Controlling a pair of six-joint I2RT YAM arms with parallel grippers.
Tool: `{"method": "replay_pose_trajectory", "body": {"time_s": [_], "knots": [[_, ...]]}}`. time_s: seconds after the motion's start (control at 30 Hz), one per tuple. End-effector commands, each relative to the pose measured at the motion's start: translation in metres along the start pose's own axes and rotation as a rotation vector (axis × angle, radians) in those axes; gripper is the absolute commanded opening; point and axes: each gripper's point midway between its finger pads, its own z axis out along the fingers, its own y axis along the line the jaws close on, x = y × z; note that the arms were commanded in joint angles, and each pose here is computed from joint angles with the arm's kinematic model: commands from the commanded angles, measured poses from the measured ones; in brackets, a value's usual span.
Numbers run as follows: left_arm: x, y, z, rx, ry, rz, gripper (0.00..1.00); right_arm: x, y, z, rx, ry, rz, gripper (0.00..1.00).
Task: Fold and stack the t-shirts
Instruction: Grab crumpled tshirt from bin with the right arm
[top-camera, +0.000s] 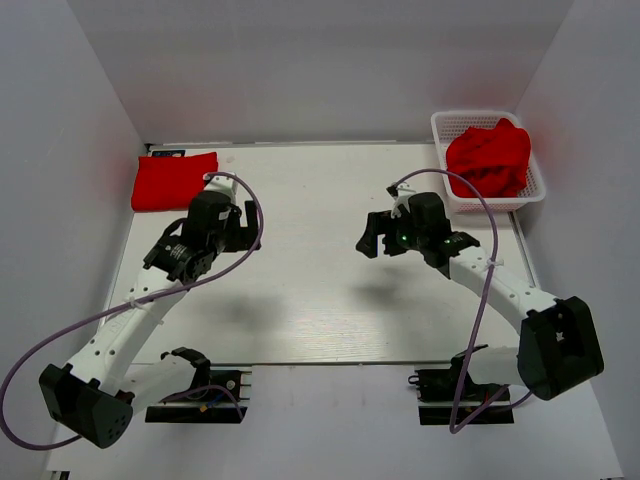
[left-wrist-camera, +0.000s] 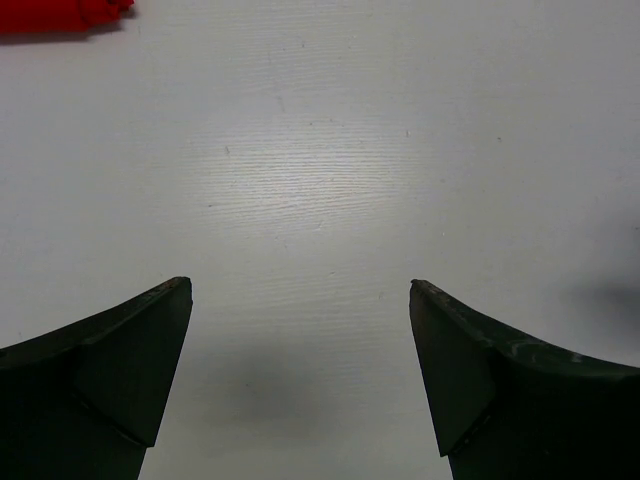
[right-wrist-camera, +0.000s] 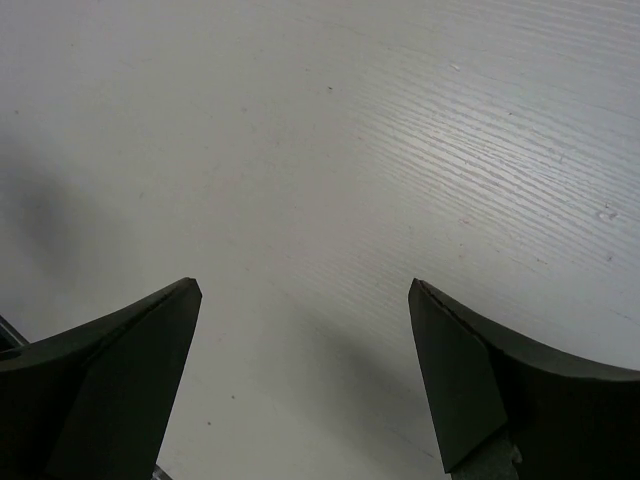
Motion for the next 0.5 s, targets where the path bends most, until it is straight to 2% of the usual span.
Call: {"method": "replay_pose_trajectory", "body": {"time_s": [0.0,0.33,0.4,0.43,0.47], "knots": [[-0.009,0.002,-0.004,-0.004,-0.046,-0.016,1.00,-0.024,0.014,0.001,-0.055,-0.061,-0.001,0.90],[-0.005,-0.001,-0.004,0.014,-0.032,-0.013,1.00,-0.026,-0.006,0.011,0.038,-0.074,-0.005,0.90],[-0.005,-0.003,-0.004,0.023,-0.029,-0.013,1.00,-0.046,-0.021,0.007,0.139,-0.101,-0.010,0.90],[-0.003,-0.004,-0.002,0.029,-0.018,-0.011,1.00,-0.042,-0.032,0.011,0.193,-0.069,0.001,0.90],[-0.002,-0.007,-0.002,0.042,-0.014,-0.011,1.00,-0.052,-0.052,0.007,0.306,-0.099,0.005,0.90]]}}
